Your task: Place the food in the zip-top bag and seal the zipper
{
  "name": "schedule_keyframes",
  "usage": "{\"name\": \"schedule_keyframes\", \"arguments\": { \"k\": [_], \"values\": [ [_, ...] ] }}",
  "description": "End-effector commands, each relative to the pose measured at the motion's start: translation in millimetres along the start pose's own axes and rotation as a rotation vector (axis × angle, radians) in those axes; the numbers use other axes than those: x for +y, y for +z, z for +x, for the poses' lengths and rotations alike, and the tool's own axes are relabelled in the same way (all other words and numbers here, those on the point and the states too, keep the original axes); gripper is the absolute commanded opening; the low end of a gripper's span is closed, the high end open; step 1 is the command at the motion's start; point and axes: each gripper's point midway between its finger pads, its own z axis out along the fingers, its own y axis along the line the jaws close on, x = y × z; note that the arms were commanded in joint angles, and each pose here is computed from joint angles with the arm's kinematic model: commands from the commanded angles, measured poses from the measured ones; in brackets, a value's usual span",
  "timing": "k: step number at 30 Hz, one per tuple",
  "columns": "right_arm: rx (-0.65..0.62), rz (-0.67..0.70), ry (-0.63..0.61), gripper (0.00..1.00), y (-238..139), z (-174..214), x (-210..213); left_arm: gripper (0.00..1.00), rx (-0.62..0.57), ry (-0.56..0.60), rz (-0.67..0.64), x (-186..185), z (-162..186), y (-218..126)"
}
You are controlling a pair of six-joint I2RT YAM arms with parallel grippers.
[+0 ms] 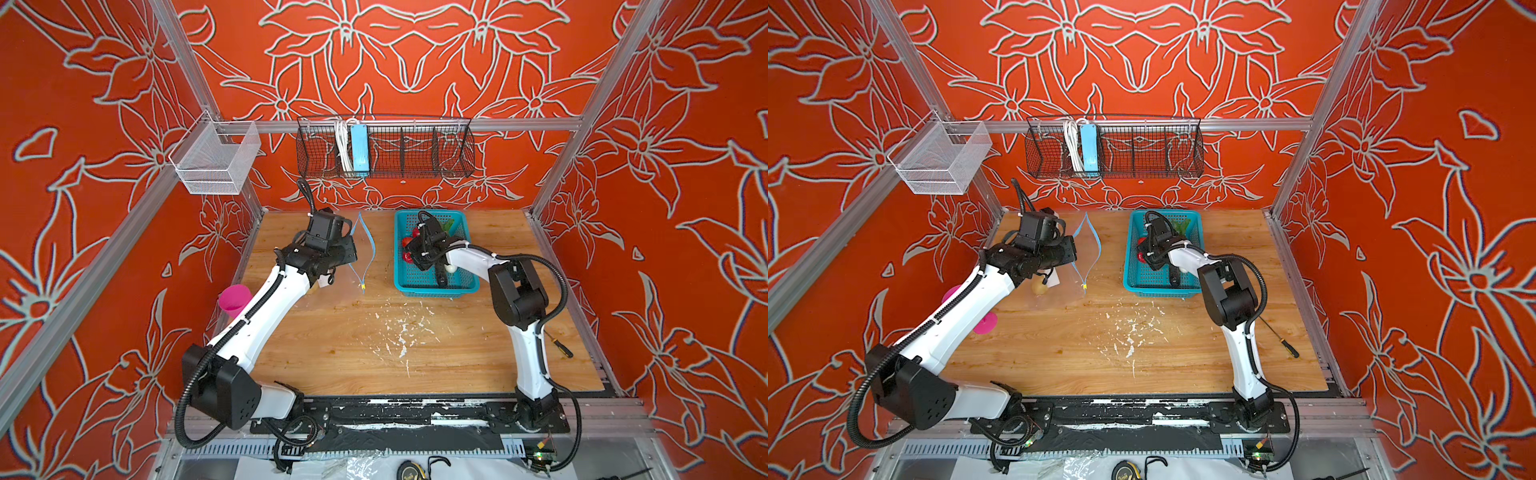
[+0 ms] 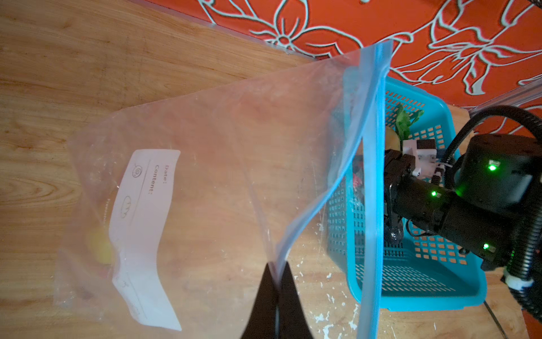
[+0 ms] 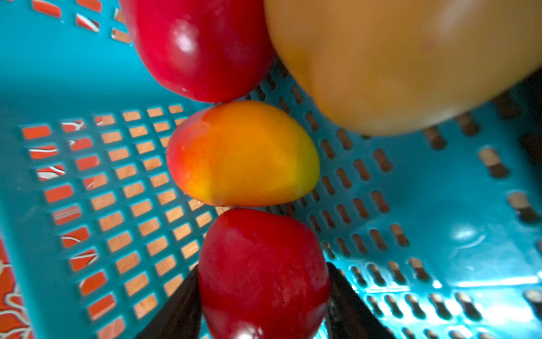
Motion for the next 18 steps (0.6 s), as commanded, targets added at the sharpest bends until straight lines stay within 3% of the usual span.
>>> {"name": "schedule_keyframes", "arguments": {
  "k": [1,18],
  "values": [
    [0.005,-0.013,0.034,0.58,6,-2,0,0.00,0.000,-0.008,-0.005,2,-1,2],
    [0.009,-0.066,0.027,0.57,-14,2,4,0.00,-0.002,-0.012,0.002,1,-1,1]
  ]
}}
